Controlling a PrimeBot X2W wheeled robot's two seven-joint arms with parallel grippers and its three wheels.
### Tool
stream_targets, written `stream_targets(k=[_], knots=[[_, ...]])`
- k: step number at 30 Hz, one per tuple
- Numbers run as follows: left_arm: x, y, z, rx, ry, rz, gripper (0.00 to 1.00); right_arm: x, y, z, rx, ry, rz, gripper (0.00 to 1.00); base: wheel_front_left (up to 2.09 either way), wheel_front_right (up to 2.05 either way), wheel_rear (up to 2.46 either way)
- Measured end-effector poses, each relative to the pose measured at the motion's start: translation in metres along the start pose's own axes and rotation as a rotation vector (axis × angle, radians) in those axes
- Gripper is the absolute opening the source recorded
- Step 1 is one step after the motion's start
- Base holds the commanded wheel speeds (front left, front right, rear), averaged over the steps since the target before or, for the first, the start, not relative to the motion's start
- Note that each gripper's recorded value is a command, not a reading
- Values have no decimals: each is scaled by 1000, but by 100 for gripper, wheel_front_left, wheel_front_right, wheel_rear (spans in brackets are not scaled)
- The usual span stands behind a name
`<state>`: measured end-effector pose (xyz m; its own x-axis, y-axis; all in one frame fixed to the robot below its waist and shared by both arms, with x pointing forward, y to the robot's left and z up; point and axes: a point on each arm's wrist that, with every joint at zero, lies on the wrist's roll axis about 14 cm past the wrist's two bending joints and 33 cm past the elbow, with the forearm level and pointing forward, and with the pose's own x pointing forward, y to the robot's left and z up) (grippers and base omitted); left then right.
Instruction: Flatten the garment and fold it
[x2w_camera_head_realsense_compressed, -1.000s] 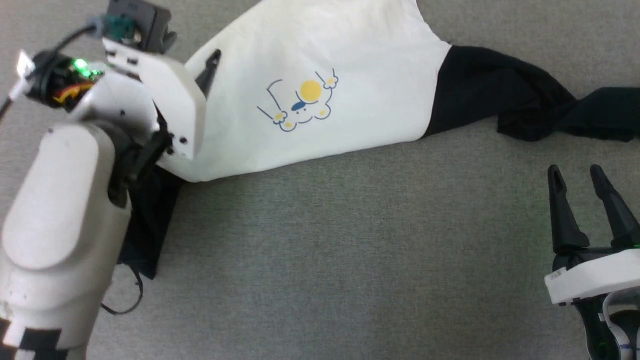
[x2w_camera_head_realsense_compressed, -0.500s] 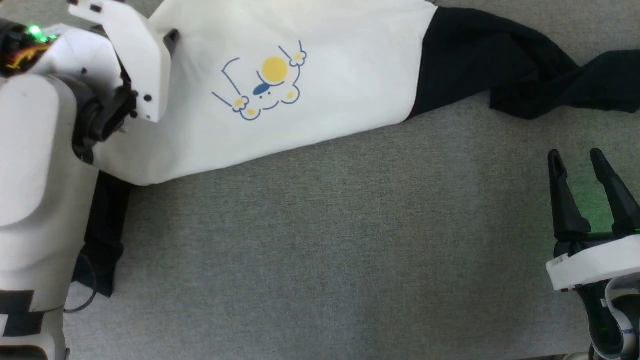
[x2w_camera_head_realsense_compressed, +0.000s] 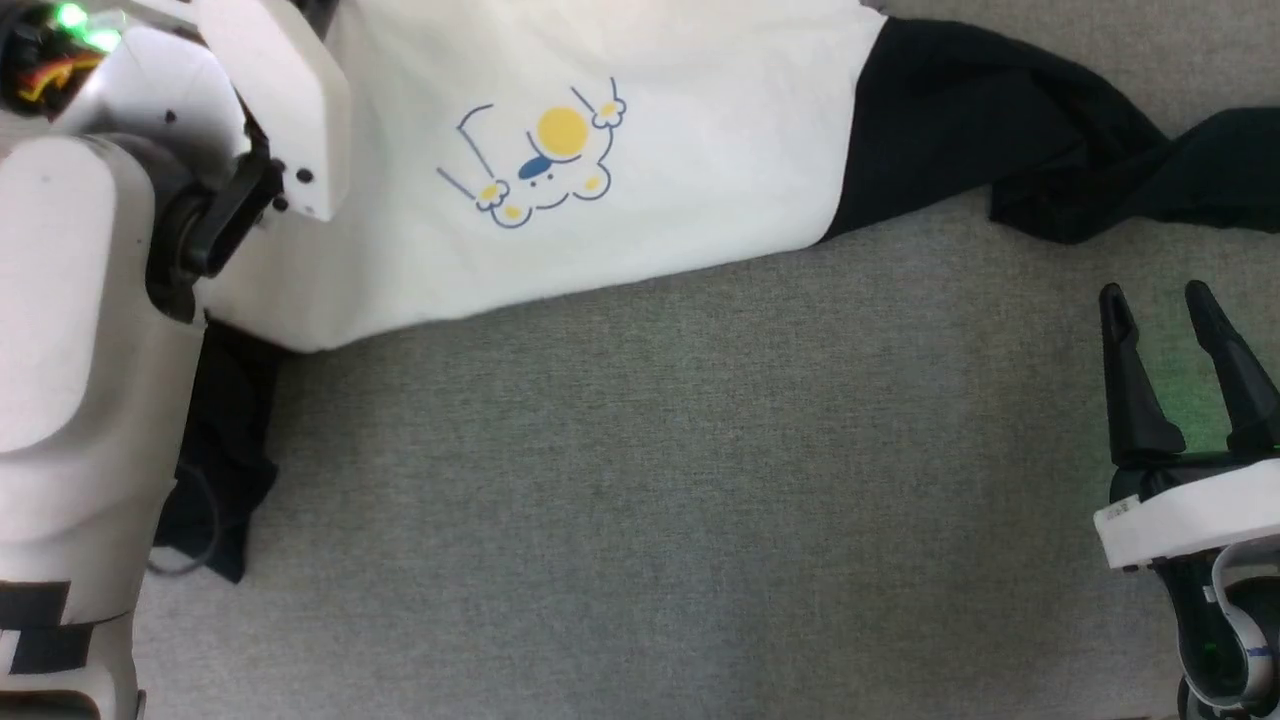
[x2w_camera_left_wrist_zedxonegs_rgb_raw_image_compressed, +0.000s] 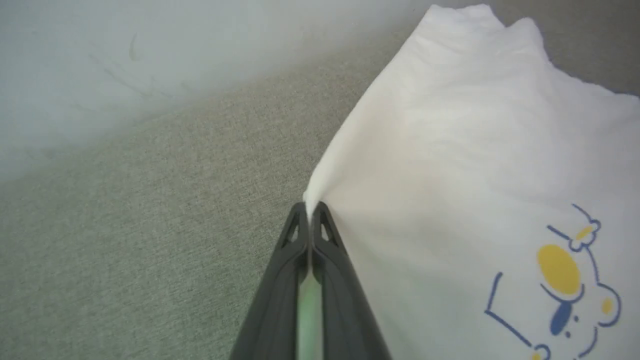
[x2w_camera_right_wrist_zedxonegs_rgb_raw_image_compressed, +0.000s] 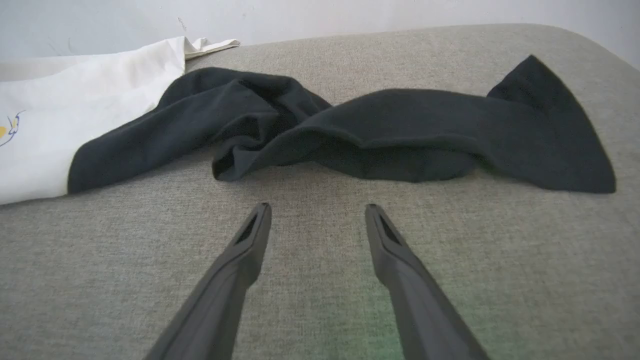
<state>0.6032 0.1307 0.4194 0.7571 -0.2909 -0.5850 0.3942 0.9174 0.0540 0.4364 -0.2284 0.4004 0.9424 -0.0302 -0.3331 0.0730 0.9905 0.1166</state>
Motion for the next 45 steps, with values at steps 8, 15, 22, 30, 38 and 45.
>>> stream_targets(k=[8, 15, 22, 30, 38, 45], knots=[[-66, -44, 102, 84, -422, -113, 0, -8, 3, 18, 11, -49, 3, 100, 0, 0, 0], [-161, -169, 85, 95, -545, -448, 0, -30, -1, 25, 14, -60, -19, 100, 0, 0, 0], [-199, -248, -66, 3, -153, -605, 0, -36, 20, 34, 20, -73, 39, 100, 0, 0, 0], [-188, -218, -160, -131, 50, -394, 100, -37, 46, 43, 11, -81, 112, 100, 0, 0, 0], [-190, -182, -85, -432, -225, -292, 100, -48, 49, 52, 7, -104, 122, 100, 0, 0, 0], [-170, -115, -40, -150, -289, -91, 100, -51, 42, 51, 13, -104, 101, 100, 0, 0, 0]])
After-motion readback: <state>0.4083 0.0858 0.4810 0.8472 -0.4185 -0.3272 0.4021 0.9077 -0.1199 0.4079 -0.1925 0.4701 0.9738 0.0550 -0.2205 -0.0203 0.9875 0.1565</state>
